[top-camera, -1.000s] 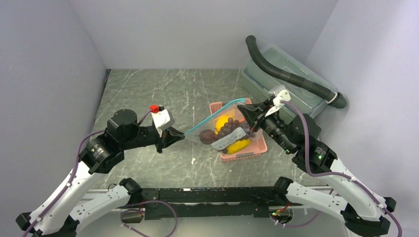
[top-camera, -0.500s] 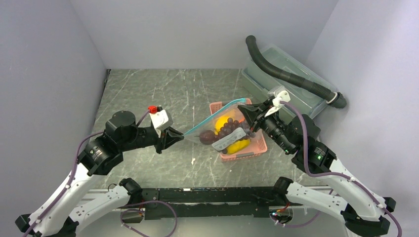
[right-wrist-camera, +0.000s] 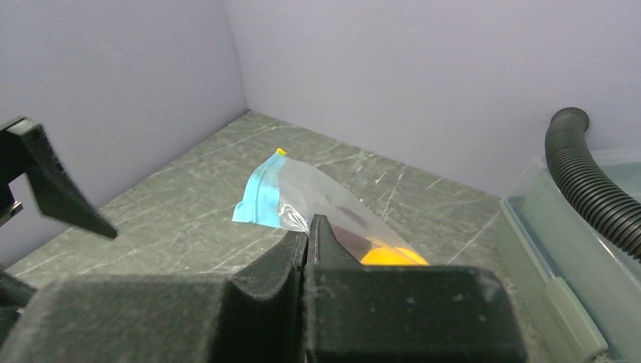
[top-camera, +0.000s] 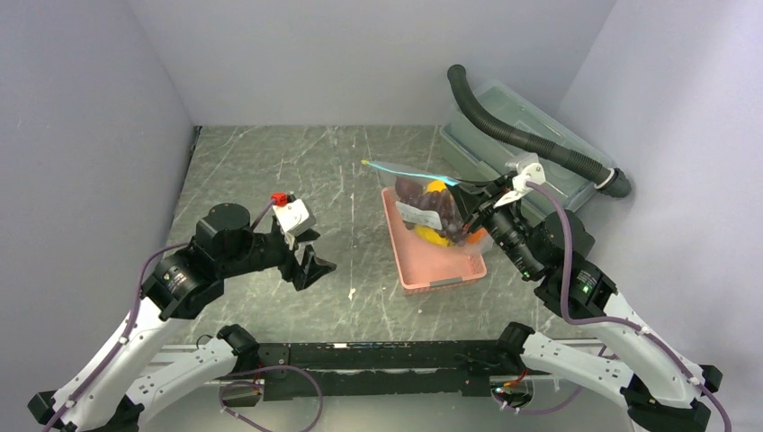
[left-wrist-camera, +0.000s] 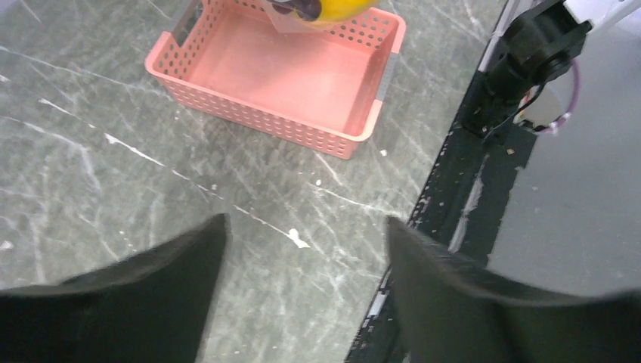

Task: Place the food in the zip-top bag and seal the zipper
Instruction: Place the zipper food storage bag at the center of the board.

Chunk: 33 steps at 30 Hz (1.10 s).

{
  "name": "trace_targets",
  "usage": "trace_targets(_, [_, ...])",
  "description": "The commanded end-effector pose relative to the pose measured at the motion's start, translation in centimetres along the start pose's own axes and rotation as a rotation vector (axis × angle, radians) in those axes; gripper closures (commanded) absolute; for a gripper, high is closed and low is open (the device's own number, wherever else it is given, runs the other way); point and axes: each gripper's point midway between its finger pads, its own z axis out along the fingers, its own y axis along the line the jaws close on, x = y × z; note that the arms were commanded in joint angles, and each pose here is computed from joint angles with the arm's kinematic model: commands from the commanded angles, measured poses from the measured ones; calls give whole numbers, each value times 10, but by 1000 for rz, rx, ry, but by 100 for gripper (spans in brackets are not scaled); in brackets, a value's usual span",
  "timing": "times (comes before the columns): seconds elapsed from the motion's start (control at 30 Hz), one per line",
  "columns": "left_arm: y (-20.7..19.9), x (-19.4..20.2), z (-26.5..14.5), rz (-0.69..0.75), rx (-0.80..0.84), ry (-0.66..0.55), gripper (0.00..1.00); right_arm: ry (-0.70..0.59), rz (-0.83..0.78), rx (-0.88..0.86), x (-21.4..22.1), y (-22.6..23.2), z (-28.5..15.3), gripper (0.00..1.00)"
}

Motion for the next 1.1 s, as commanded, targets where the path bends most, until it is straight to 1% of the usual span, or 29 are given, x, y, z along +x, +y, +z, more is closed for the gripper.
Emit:
trace_targets(0.0, [7, -32, -6, 19, -47, -96, 6, -127, 29, -15, -35, 3, 0, 100])
trace_targets(0.03, [8, -34, -5, 21, -49, -97, 1, -123, 28, -21, -34, 4, 1, 100])
trace_targets(0.07, [8, -36, -4, 24, -51, -99, 1, -119, 26, -31, -33, 6, 2, 100])
trace_targets(0.23, [15, -47, 0, 31, -76, -111, 0, -87, 8, -81, -28, 16, 6, 100])
trace_targets(0.47, [26, -71, -8, 38, -149, -161, 0, -41, -7, -160, -19, 31, 11, 100])
trace_targets(0.8, [20, -94, -5, 130, -90, -193, 0, 46, -28, -295, 0, 58, 21, 100])
trace_targets(1.07, [7, -103, -3, 224, -7, -234, 1, 101, -16, -422, 13, 83, 28, 100])
